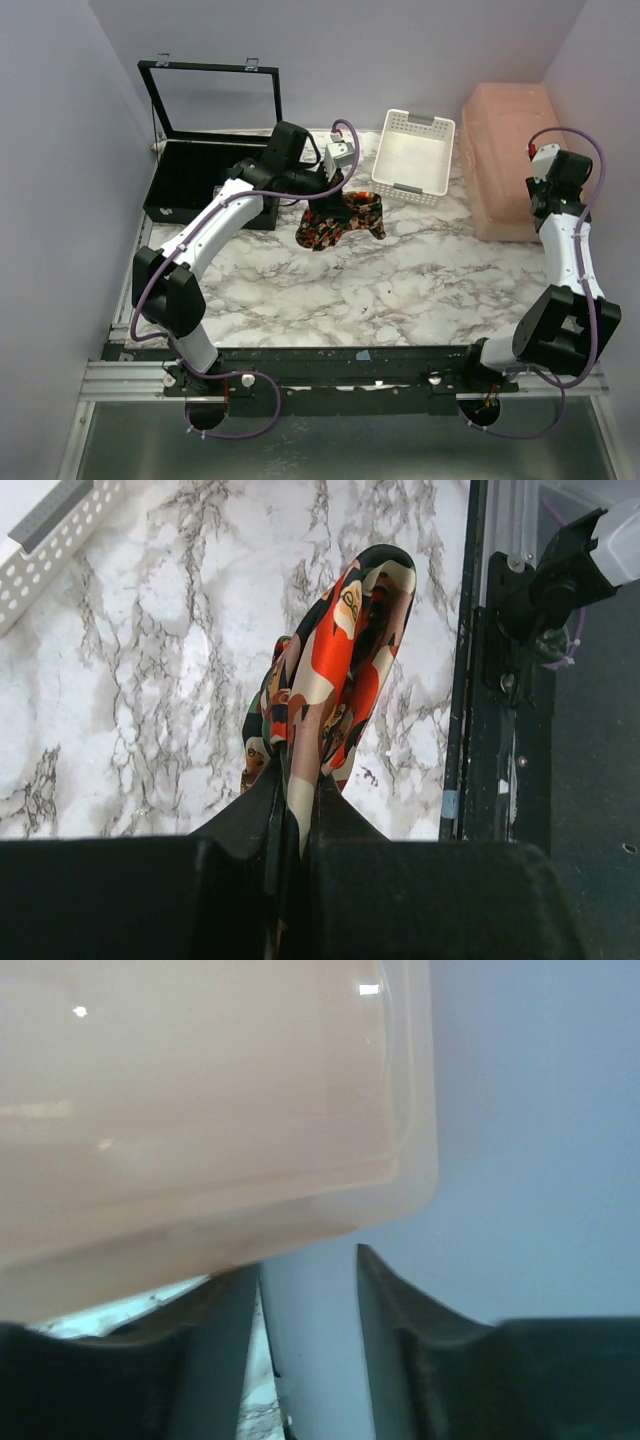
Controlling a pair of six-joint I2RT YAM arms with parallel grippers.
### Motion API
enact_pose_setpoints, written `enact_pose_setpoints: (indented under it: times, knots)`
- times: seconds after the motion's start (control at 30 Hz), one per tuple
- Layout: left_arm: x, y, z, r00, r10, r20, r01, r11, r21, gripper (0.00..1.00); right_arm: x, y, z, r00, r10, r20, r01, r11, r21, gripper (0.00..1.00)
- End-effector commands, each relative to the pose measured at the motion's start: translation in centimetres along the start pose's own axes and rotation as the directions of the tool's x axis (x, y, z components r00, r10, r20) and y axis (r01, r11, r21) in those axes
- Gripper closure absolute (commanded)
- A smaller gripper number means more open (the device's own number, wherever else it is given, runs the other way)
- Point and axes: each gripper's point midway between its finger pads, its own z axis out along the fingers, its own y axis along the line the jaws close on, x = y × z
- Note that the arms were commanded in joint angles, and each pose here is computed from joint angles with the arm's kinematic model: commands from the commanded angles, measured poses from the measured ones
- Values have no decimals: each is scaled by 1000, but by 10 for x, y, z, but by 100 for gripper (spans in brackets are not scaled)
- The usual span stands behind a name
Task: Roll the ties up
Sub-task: Move the storage box to the corner of the board, then place the tie at the center of the board.
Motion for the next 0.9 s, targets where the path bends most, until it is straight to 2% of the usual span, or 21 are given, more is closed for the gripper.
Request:
enact_pose_setpoints:
  times: [0.0,0.07,0.17,0.2,0.27,0.37,0.4,0.47,0.5,0.57,0.67,0.8,0.87]
  knots:
    - [12,-14,-8,999,30,-41,-29,999,29,100,-40,27,-28,989,54,140,-16,965,-261,48]
    - [19,-18,-2,998,15,-69,-11,999,51,100,-40,44,-53,986,42,163,25,921,-388,35]
    - [30,-26,12,993,3,-114,7,996,85,100,-35,66,-98,979,38,199,78,838,-540,21]
    - [33,-26,18,991,-3,-131,15,996,85,94,-34,71,-113,976,49,211,84,813,-577,18]
    - [33,-19,27,989,-51,-142,61,996,66,60,-31,84,-144,968,73,239,108,742,-662,11]
    - [21,16,16,985,-135,-109,131,991,-37,22,-29,105,-187,957,125,262,134,610,-781,5]
    - [16,26,5,986,-143,-86,138,989,-61,3,-26,111,-196,958,133,253,134,572,-809,5]
    - [15,35,-18,991,-120,-67,113,989,-98,2,-21,123,-203,964,150,219,115,507,-854,5]
    - [18,35,-28,995,-69,-73,60,991,-116,2,-16,130,-203,969,147,197,106,472,-875,5]
    - [34,34,-45,992,29,-120,-49,985,-167,2,-4,146,-202,980,135,146,81,399,-913,6]
    - [73,18,-60,970,129,-207,-164,973,-160,2,11,168,-199,990,116,80,43,291,-956,12]
    - [101,-4,-60,940,205,-275,-244,962,-119,2,24,189,-189,995,98,5,-18,232,-972,17]
    - [113,-13,-44,898,283,-337,-323,944,-67,4,28,195,-188,995,94,-14,-34,213,-977,19]
